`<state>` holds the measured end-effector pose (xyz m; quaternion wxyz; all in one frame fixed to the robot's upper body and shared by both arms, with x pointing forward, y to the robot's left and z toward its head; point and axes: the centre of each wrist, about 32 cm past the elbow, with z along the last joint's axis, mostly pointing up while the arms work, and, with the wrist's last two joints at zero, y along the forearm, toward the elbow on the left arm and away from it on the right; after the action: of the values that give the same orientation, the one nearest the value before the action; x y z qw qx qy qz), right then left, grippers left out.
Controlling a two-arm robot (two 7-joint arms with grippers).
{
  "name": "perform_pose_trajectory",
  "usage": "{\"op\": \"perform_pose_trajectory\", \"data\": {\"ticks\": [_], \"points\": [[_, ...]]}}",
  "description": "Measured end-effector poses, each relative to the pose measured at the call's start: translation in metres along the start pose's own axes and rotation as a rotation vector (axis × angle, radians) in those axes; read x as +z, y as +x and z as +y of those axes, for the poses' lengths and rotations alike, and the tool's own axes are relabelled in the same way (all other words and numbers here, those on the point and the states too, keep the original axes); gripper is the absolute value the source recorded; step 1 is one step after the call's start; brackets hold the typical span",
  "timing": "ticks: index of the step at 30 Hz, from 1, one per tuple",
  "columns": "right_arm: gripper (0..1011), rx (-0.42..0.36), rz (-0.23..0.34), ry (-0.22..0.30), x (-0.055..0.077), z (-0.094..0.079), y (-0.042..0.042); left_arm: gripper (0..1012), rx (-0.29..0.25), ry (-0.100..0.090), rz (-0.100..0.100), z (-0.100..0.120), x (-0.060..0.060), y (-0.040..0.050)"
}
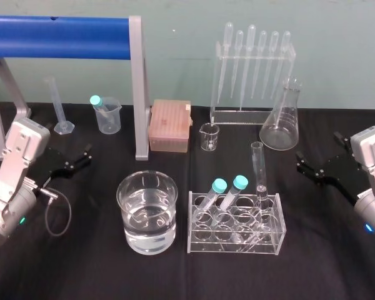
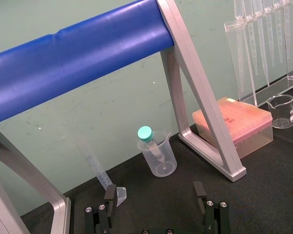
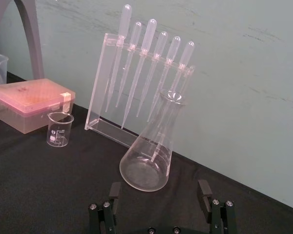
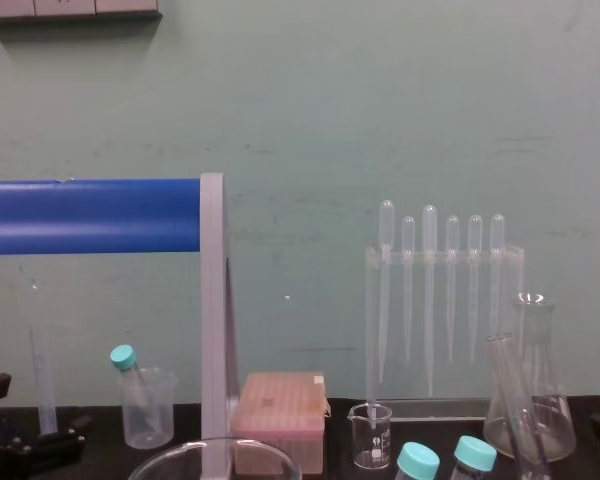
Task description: Hold the test tube with one hand and immerse one end into the beaker, then return it to the test tube rack.
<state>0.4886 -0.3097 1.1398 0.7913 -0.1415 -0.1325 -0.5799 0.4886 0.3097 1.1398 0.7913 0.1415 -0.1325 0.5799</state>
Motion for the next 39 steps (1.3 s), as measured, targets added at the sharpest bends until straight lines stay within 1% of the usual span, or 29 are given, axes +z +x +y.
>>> {"op": "perform_pose_trajectory", "data": {"ticks": [10, 15, 17, 20, 21, 24, 25, 26, 27, 29, 30, 32, 33, 36, 37, 39], "points": [[1000, 0.0, 0.0, 0.0, 0.0, 0.0, 0.0, 1000, 0.0, 0.0, 0.0, 0.0, 0.0, 0.0], [1000, 0.007, 0.008, 0.022, 0.001, 0.0, 0.0025, 1000, 0.0, 0.0, 0.0, 0.0, 0.0, 0.0], [1000, 0.008, 0.023, 0.035, 0.003, 0.0, 0.0046, 1000, 0.0, 0.0, 0.0, 0.0, 0.0, 0.0], [1000, 0.02, 0.093, 0.084, 0.009, -0.001, 0.0113, 1000, 0.0, 0.0, 0.0, 0.0, 0.0, 0.0], [1000, 0.036, 0.139, 0.124, 0.013, -0.002, 0.0155, 1000, 0.0, 0.0, 0.0, 0.0, 0.0, 0.0], [1000, 0.069, 0.199, 0.191, 0.02, -0.004, 0.02, 1000, 0.0, 0.0, 0.0, 0.0, 0.0, 0.0], [1000, 0.093, 0.231, 0.234, 0.025, -0.005, 0.0226, 1000, 0.0, 0.0, 0.0, 0.0, 0.0, 0.0], [1000, 0.11, 0.248, 0.258, 0.027, -0.006, 0.0235, 1000, 0.0, 0.0, 0.0, 0.0, 0.0, 0.0], [1000, 0.145, 0.276, 0.302, 0.032, -0.007, 0.0251, 1000, 0.0, 0.0, 0.0, 0.0, 0.0, 0.0], [1000, 0.184, 0.296, 0.34, 0.037, -0.007, 0.0261, 1000, 0.0, 0.0, 0.0, 0.0, 0.0, 0.0], [1000, 0.225, 0.31, 0.372, 0.042, -0.008, 0.0262, 1000, 0.0, 0.0, 0.0, 0.0, 0.0, 0.0], [1000, 0.267, 0.318, 0.399, 0.045, -0.008, 0.0261, 1000, 0.0, 0.0, 0.0, 0.0, 0.0, 0.0], [1000, 0.304, 0.323, 0.419, 0.048, -0.008, 0.0257, 1000, 0.0, 0.0, 0.0, 0.0, 0.0, 0.0], [1000, 0.365, 0.329, 0.443, 0.051, -0.007, 0.0242, 1000, 0.0, 0.0, 0.0, 0.0, 0.0, 0.0], [1000, 0.402, 0.329, 0.452, 0.053, -0.006, 0.0227, 1000, 0.0, 0.0, 0.0, 0.0, 0.0, 0.0], [1000, 0.433, 0.328, 0.45, 0.054, -0.005, 0.021, 1000, 0.0, 0.0, 0.0, 0.0, 0.0, 0.0]]}}
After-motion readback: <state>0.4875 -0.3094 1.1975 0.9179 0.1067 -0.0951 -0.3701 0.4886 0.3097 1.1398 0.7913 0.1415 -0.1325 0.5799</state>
